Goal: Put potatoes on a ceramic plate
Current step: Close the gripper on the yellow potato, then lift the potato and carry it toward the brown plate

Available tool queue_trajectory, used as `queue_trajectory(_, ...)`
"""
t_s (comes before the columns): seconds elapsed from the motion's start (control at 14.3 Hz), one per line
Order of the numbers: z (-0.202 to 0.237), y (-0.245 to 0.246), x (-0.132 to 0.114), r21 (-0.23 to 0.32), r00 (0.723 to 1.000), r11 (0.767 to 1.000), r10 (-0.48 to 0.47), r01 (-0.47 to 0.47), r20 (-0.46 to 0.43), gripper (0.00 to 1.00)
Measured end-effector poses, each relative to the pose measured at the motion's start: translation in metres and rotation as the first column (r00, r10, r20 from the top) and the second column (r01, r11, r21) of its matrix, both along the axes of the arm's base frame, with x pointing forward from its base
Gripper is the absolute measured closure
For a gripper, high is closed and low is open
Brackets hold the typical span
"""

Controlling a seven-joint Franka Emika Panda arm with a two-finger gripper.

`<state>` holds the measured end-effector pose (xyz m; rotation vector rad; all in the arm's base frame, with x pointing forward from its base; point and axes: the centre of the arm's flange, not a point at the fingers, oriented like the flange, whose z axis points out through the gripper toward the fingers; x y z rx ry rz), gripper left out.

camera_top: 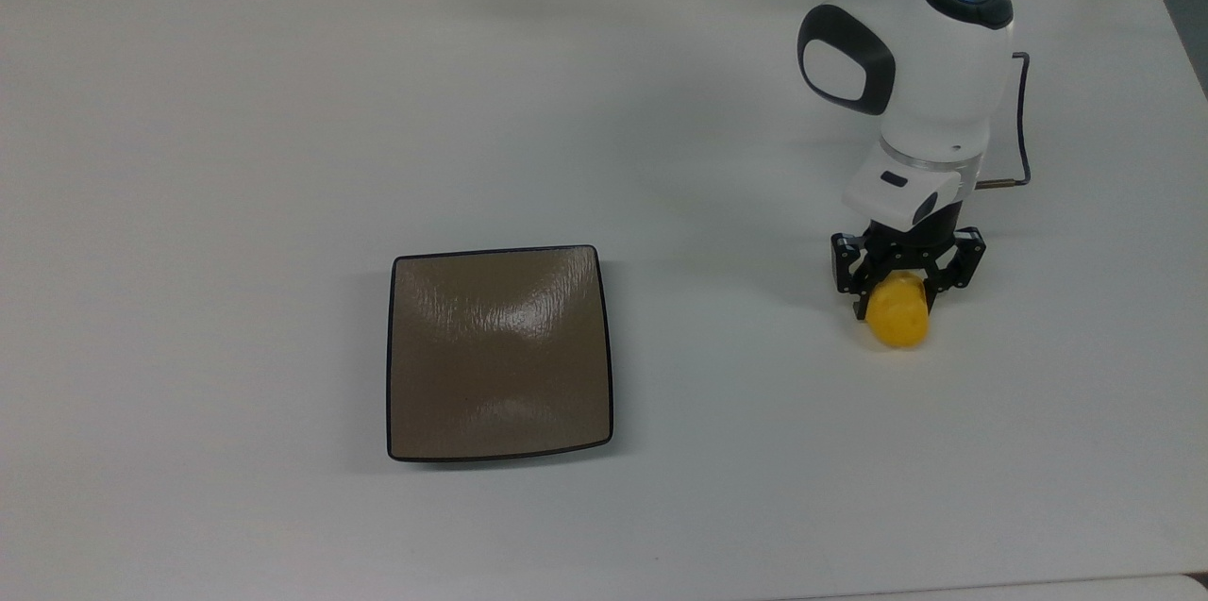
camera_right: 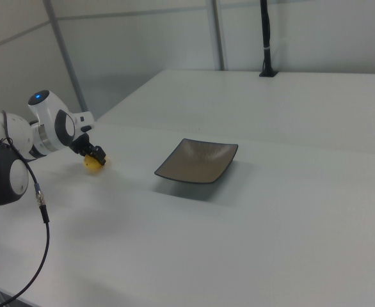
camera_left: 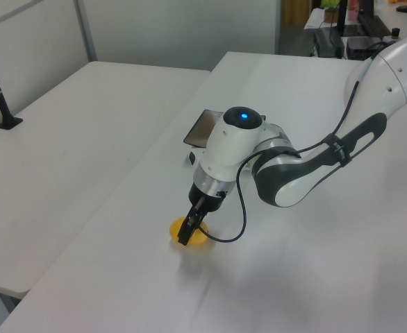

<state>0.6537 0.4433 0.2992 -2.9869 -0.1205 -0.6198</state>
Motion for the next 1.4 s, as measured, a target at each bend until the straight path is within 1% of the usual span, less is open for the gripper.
queue_trajectory(0.28,0.001,-0.001,0.0,-0.001,1.0,1.0,-0.013,0.013,-0.007,0.35)
queue_trajectory(0.49,0.019,-0.003,-0.001,-0.006,0.999,0.999,-0.034,0.034,-0.015,0.35)
queue_trajectory(0.7,0.071,-0.01,-0.005,-0.006,0.999,0.999,-0.054,0.054,-0.006,0.35)
queue_trajectory(0.84,0.111,-0.023,-0.011,-0.017,0.997,0.997,-0.076,0.076,-0.008,0.35)
queue_trajectory(1.05,0.169,-0.054,-0.026,-0.049,0.991,0.991,-0.125,0.123,-0.038,0.35)
queue_trajectory(1.19,0.209,-0.08,-0.038,-0.048,0.986,0.988,-0.15,0.147,-0.068,0.35)
queue_trajectory(1.4,0.264,-0.131,-0.056,-0.042,0.984,0.991,-0.131,0.126,-0.122,0.35)
